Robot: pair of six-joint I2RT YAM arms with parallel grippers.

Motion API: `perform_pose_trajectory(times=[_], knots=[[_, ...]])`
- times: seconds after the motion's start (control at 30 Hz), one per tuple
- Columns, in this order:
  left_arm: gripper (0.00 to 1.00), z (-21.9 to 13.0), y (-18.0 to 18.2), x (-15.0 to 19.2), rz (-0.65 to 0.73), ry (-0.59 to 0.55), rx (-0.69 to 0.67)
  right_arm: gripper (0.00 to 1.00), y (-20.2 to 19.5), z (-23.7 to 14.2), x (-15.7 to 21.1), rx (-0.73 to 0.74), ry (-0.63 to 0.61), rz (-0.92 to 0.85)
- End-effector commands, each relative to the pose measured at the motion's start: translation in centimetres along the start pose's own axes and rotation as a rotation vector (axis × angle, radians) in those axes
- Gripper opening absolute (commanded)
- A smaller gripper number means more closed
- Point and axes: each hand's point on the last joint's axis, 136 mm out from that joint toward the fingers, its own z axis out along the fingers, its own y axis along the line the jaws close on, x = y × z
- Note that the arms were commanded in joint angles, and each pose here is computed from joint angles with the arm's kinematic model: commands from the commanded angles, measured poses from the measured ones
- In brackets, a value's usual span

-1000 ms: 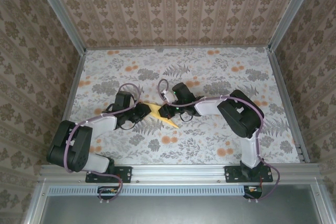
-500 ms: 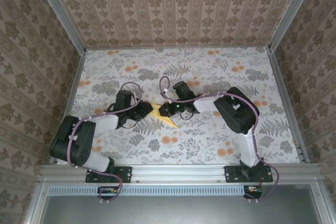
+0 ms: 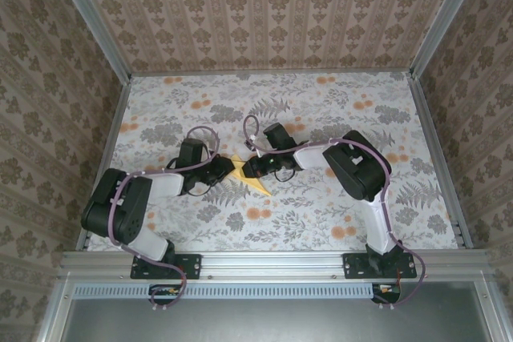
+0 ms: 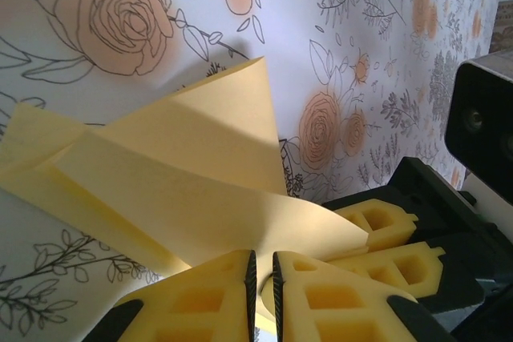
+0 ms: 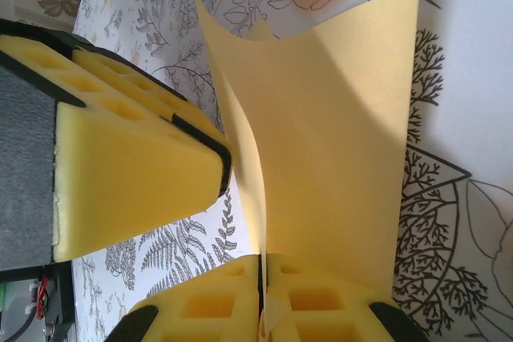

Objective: Fold a paper plane with a square sheet of paper (pick it up from the middle)

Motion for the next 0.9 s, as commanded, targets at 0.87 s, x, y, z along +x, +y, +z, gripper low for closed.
perform_pose_trajectory(times=[0.87], knots=[[0.12,1.3,2.0,0.0,-0.042,0.008,-0.057,0.40,1.7,-1.3,0.2,-0.011,0.062,0.054]])
